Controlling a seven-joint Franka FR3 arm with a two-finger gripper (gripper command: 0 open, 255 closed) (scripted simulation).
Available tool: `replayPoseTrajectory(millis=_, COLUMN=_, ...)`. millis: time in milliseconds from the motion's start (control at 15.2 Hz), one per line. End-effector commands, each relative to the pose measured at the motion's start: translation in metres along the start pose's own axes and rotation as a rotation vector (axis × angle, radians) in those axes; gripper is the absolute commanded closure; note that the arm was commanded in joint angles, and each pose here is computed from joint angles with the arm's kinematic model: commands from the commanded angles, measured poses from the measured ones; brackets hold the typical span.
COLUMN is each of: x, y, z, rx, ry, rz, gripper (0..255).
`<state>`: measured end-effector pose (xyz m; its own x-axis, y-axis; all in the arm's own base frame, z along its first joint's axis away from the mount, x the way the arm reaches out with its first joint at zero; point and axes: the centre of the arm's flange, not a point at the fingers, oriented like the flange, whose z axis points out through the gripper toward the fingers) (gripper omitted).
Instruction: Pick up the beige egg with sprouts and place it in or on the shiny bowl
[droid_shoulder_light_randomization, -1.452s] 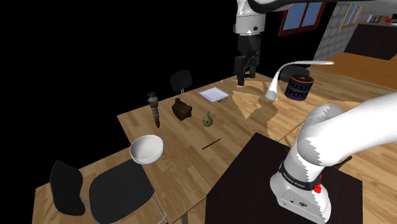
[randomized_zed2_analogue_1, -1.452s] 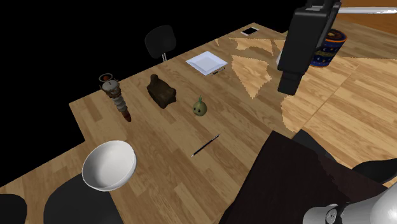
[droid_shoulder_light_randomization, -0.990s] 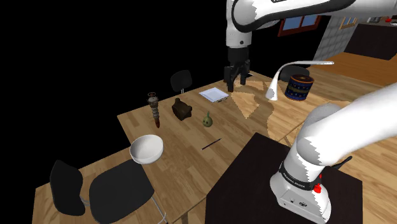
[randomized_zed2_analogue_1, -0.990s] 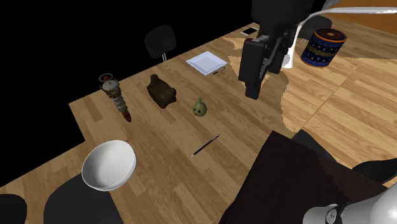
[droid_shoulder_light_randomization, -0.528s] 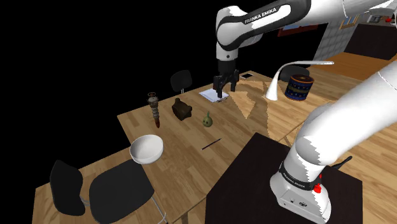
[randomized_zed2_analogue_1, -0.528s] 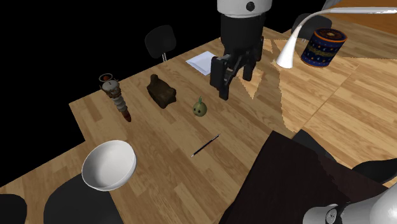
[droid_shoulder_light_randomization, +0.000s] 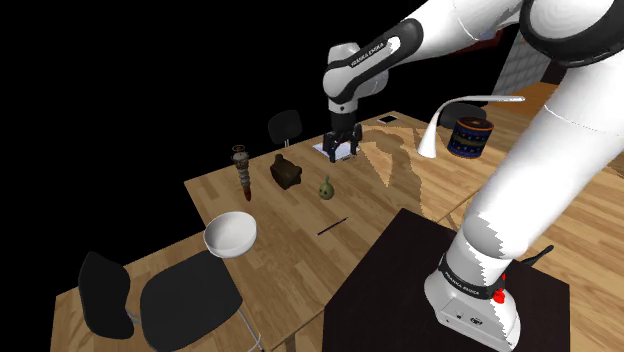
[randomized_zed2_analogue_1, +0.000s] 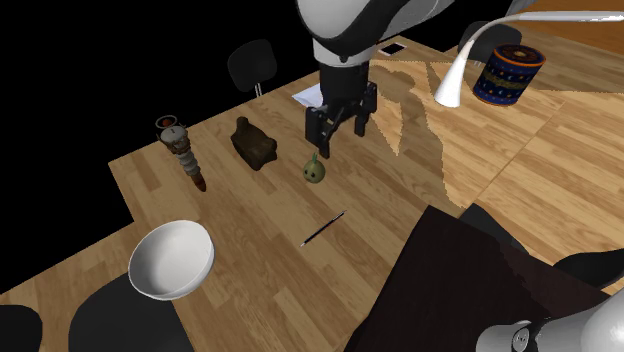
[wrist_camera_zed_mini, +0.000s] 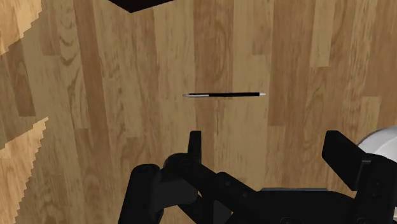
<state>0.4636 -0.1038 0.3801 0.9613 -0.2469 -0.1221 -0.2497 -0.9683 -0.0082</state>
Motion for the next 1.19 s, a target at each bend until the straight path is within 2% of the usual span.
replayPoseTrajectory(millis=0, x=0.021, y=0.007, z=0.017, rx=0.002, ry=0.003, rz=0.025, gripper=0)
replayPoseTrajectory(millis=1122, x=0.181, y=0.079, z=0.154, rx=0.022, ry=0.019, rz=0.228, gripper=0)
